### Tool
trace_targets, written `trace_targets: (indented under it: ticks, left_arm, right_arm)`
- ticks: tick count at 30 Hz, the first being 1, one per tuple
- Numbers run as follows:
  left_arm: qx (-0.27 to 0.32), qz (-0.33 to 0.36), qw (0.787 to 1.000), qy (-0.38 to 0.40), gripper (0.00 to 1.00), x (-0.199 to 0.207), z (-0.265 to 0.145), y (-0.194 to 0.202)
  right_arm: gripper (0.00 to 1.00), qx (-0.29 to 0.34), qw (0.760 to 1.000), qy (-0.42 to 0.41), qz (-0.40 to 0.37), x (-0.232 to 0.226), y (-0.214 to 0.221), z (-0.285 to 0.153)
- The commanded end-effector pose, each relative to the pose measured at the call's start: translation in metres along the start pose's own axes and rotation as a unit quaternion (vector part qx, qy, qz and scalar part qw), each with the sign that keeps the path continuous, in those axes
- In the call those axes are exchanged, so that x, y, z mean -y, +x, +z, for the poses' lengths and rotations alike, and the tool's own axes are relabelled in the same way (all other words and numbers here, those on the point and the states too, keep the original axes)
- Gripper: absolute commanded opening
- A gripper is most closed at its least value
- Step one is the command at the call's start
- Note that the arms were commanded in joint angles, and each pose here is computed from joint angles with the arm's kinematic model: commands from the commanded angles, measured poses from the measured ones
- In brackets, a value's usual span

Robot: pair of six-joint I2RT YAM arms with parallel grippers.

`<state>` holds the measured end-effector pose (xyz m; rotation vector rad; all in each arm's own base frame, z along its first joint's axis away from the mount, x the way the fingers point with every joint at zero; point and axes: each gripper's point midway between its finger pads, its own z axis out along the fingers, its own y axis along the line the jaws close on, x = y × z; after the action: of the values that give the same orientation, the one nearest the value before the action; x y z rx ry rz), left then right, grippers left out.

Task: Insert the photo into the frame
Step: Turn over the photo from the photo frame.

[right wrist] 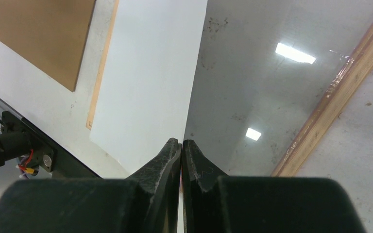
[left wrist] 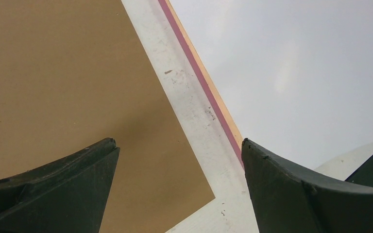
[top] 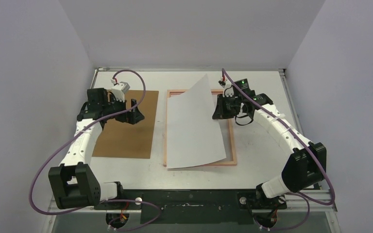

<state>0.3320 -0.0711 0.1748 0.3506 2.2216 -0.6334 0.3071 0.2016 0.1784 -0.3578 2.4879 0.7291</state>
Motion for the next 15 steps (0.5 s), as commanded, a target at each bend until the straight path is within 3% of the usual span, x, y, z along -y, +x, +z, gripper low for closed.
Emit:
trace_targets:
  ticks: [1,15]
  left_arm:
    - [-0.009,0.010,1.000,0.002,0.98,0.002,0.005,0.004]
    - [-0.027,0.008,1.000,0.005,0.96,0.005,0.004,0.008]
  right_arm:
    - [0.05,0.035,0.999,0.002,-0.024,0.005,-0.020,0.000]
    - [0.05,0.042,0.999,-0.004,0.009,0.021,-0.023,0.014]
